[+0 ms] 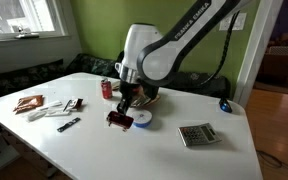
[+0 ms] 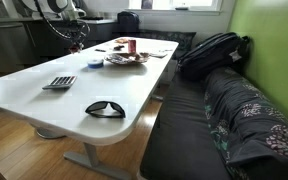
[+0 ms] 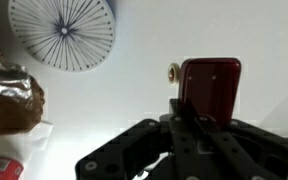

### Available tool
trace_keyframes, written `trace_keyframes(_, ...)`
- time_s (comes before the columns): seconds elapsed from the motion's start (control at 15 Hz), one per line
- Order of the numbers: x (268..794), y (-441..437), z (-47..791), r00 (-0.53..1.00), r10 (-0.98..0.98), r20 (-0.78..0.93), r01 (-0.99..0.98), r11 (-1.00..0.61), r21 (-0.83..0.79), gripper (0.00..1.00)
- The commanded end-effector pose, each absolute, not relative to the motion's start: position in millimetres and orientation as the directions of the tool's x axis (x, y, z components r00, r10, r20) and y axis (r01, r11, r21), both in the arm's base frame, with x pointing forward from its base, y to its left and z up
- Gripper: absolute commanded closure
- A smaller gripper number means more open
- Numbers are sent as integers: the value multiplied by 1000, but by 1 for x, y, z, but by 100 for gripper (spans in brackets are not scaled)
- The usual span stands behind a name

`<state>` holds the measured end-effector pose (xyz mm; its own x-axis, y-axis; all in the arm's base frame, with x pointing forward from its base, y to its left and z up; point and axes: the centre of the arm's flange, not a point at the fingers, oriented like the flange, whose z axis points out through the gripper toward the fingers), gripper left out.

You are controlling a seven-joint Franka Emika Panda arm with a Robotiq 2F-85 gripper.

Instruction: Pick up the red toy, then place it on the brown object

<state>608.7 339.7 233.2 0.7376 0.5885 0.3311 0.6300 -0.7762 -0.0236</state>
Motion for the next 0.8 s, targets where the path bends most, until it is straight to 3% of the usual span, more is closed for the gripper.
trace_keyframes(0.0,609,334,242,733,586,346,631,-776,-23,95)
trace_keyframes(0.13,611,333,243,735,586,342,629,-777,-20,99)
trace_keyframes(0.27,628,327,248,811,443,382,505,-860,-74,99)
trace_keyframes(0.73,675,168,255,930,75,359,161,-963,-217,99)
